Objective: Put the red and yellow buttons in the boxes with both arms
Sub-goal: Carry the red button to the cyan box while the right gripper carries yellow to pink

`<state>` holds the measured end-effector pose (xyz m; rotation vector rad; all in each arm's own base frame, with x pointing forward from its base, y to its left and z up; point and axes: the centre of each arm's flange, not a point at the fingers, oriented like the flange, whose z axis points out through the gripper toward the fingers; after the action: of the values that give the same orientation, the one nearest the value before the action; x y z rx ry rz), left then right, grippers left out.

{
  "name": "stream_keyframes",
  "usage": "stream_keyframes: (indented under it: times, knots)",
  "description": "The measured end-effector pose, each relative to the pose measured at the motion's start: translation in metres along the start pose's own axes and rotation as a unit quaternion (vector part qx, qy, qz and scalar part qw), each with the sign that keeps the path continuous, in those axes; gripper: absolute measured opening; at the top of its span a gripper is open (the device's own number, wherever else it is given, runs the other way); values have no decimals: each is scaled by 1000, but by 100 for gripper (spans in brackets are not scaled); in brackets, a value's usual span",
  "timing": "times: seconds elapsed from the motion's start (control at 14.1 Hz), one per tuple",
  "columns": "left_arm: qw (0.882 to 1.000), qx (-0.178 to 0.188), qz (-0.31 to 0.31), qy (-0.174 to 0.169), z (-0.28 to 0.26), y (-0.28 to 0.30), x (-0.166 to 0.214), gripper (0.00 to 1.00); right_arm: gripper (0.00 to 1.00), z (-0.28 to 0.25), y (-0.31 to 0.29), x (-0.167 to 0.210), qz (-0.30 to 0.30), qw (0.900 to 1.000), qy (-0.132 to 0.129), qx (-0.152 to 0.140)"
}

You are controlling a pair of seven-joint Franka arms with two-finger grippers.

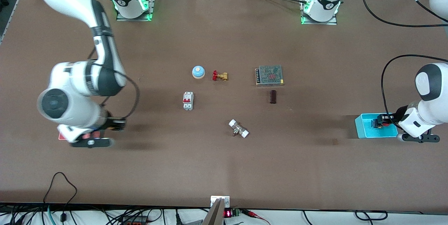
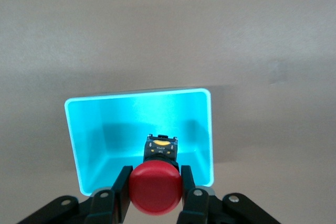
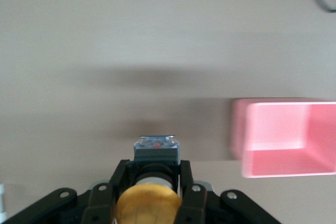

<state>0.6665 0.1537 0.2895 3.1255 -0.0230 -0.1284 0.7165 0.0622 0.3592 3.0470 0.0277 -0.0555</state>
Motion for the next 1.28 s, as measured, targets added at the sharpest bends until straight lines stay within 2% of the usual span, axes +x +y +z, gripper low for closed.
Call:
stream_keyframes:
  times: [0.21,0.43,0.5,0.71,1.06,1.21,1.28]
  knots:
    - [1000,-11,0,-2,30,-3,4,41,43,16,95,-4,1,1000,-24,4]
    - [1000,-18,0,-2,50,-2,6,42,43,33,144,-10,3,999,-41,8]
    - [1000,-19,0,-2,52,-2,7,42,43,42,151,-11,6,999,-48,8]
    - [1000,-19,1,6,51,-2,9,67,43,79,158,-10,15,998,-62,9]
    - [999,-7,7,39,1,9,21,72,43,107,150,-4,13,998,-56,12]
    - [999,5,10,46,-36,28,20,83,43,117,149,-3,12,998,-58,10]
    - [999,11,9,48,-53,39,18,83,43,122,148,-3,12,998,-60,9]
